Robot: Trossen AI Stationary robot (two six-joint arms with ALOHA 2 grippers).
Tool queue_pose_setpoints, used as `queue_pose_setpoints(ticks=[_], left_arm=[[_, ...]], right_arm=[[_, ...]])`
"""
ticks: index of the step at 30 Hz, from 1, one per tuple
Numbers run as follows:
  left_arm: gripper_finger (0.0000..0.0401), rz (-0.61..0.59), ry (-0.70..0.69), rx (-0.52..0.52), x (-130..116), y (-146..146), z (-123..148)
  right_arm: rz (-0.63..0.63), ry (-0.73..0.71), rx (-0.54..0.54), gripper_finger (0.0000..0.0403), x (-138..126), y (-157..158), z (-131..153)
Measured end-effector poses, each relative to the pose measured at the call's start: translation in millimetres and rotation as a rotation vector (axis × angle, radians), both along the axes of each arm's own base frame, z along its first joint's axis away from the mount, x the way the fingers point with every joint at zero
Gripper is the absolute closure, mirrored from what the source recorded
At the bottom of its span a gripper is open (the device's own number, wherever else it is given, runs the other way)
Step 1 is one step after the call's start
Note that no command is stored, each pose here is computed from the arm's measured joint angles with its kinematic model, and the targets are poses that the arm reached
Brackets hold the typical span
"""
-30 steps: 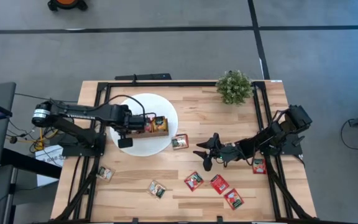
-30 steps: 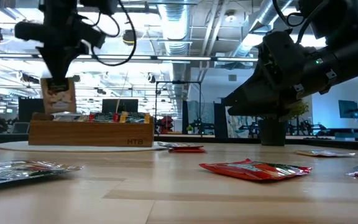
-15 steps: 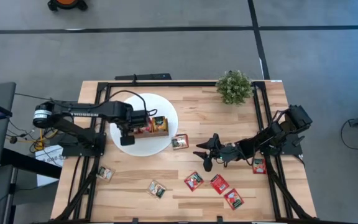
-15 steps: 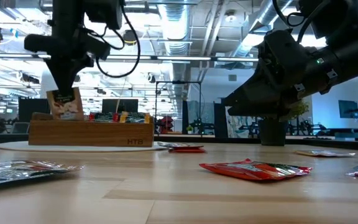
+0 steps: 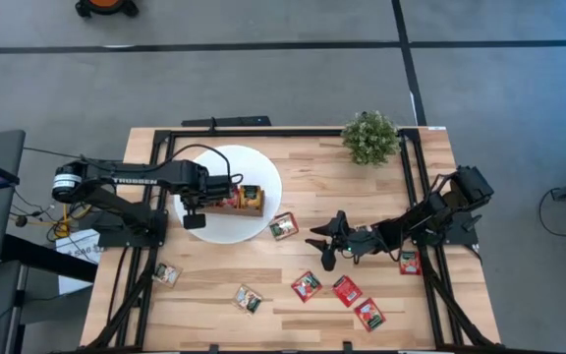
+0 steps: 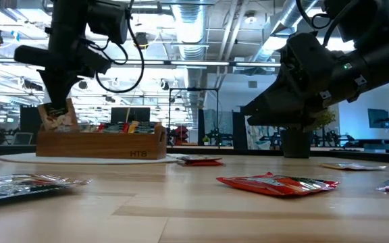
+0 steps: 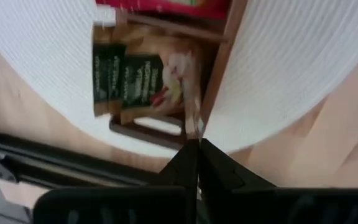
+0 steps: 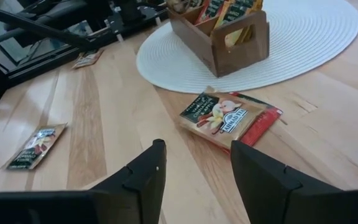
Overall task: Pick & Place Tea
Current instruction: Put the brown tea bag into the left section of the wooden organizer, then put the red tea bag into the middle section of the wooden organizer
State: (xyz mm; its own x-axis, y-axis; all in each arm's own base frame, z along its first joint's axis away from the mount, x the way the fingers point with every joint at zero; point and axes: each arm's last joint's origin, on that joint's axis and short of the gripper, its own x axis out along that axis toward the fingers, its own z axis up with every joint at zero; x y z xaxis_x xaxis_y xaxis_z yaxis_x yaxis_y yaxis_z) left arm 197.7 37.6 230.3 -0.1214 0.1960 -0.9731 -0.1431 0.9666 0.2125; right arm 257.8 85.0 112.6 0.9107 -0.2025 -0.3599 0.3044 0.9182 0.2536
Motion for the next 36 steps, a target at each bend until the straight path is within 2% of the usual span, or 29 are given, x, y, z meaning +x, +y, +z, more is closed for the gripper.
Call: queue_pose_setpoints(ticks=[9,16,24,29,36], left_arm=[[0.0401,-0.052,-0.024,-0.015,5,0,-2],[0.0401,-0.091,0.055,0.08,17,6,-16],[0.0395,-0.083,0.103,0.097,22,7,-25],[0.0355,-0.058,0.055,0.137,28,9,-12],[0.027,-0.031,0.024,0.204,34,11,8]], right_arm=[[-0.005,0.0,0.0,0.0235,0,-1,0],[-0.005,0.0,0.0,0.0235,0,-1,0],[-0.003,0.0,0.001,0.0236,0,-1,0],[-0.003,0.0,0.001,0.0234,0,-1,0],[-0.003,0.0,0.001,0.0236,0,-1,0]])
